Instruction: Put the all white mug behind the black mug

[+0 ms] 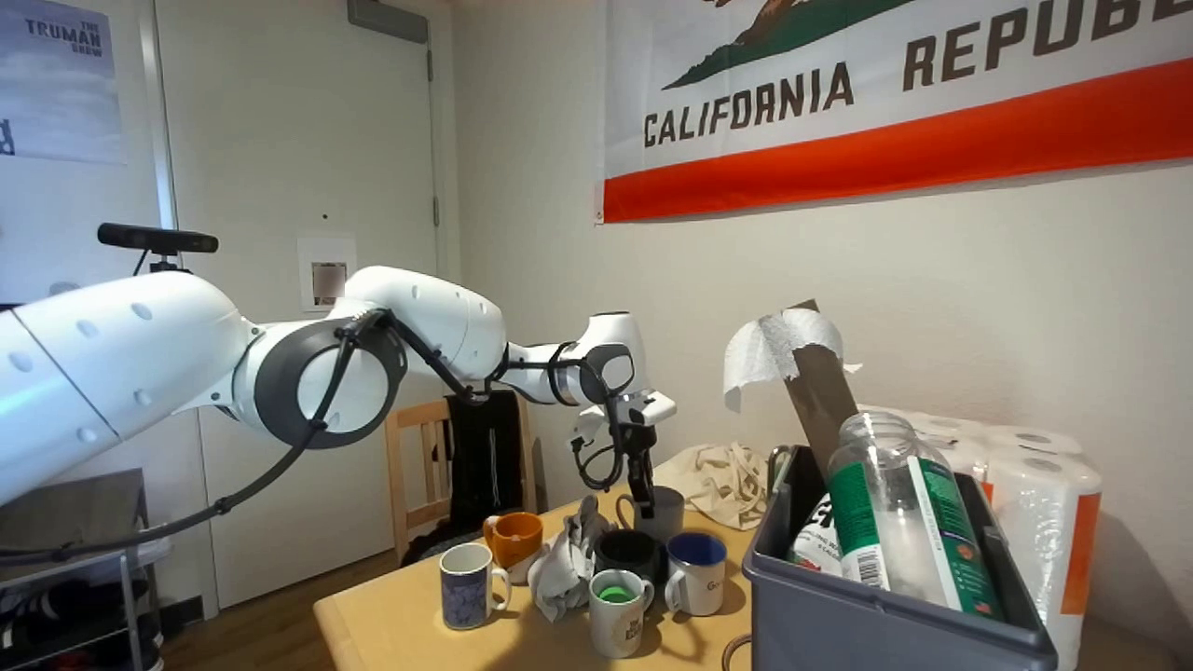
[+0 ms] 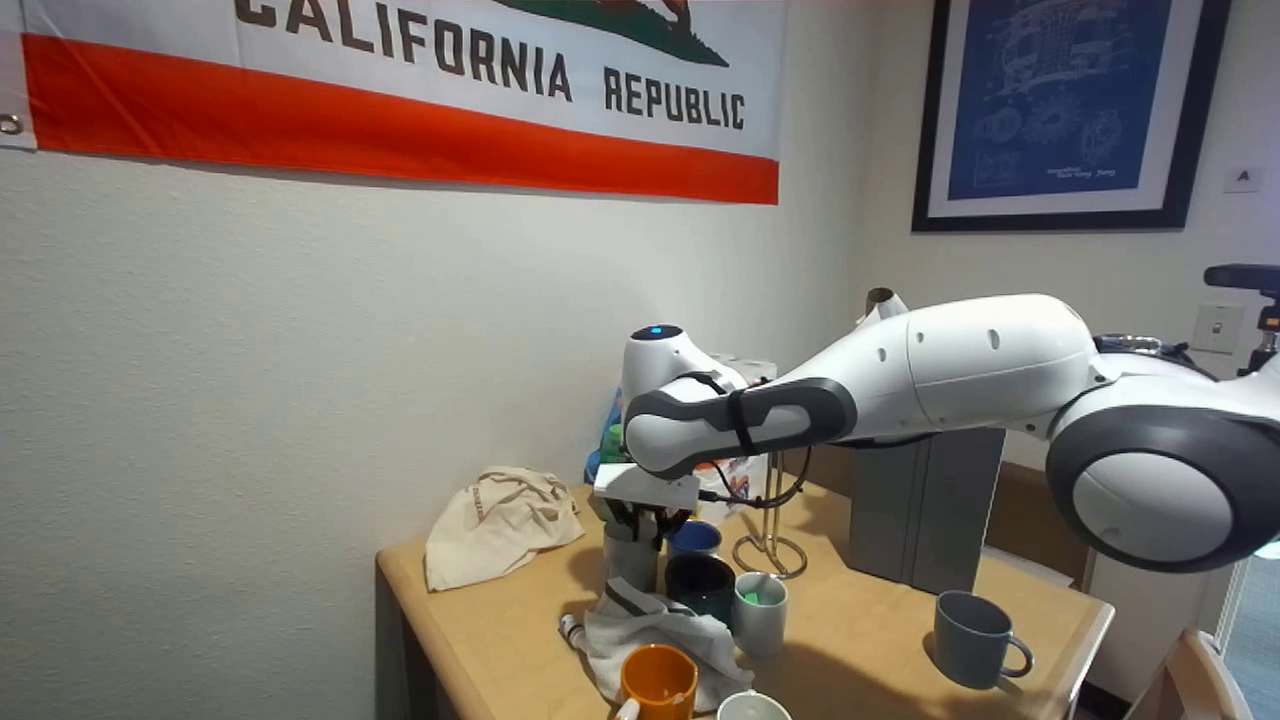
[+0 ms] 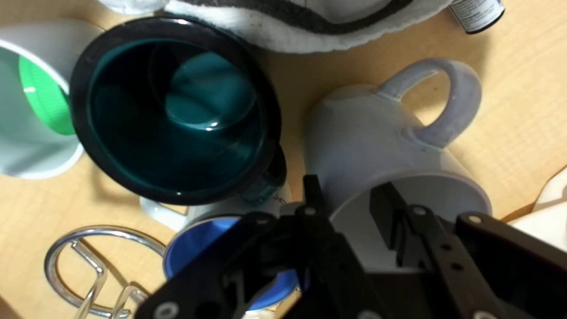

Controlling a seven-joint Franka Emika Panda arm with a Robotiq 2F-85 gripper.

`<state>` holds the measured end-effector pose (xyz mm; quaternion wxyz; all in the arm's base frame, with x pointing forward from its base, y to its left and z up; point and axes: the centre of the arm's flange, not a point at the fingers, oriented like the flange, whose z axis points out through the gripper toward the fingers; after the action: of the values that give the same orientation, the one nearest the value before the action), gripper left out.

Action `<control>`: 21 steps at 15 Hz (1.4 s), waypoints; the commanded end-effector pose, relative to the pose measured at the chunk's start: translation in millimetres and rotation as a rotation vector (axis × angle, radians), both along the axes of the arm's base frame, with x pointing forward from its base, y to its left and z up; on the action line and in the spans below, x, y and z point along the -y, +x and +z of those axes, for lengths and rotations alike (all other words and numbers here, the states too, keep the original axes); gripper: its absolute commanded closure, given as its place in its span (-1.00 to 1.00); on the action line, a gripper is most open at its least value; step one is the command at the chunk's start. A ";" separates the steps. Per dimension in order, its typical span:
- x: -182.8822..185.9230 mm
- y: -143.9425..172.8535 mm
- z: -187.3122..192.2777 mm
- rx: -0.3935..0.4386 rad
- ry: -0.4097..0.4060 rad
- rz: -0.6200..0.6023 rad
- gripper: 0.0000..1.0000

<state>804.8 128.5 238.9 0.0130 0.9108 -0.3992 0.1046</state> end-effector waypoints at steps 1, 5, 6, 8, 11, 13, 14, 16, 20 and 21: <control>-3.2 13.8 20.1 -0.015 0.002 -0.028 -0.37; -12.4 9.7 49.2 -0.034 -0.007 -0.003 -0.96; -15.9 7.3 58.6 -0.044 -0.010 0.007 -1.00; -25.6 -4.9 84.8 -0.068 -0.012 0.042 -1.00; -38.7 -32.8 127.7 -0.107 -0.017 0.108 -1.00; -43.4 -54.0 155.8 -0.128 -0.025 0.142 -1.00; -44.0 -64.5 169.6 -0.135 -0.028 0.157 -1.00; -43.1 -85.9 195.2 -0.150 -0.026 0.183 -1.00; -33.1 -126.2 231.6 -0.179 -0.022 0.208 -1.00; -31.2 -132.4 236.9 -0.187 -0.023 0.203 -1.00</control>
<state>743.9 179.1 467.4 0.0428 0.9491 -0.3087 0.0465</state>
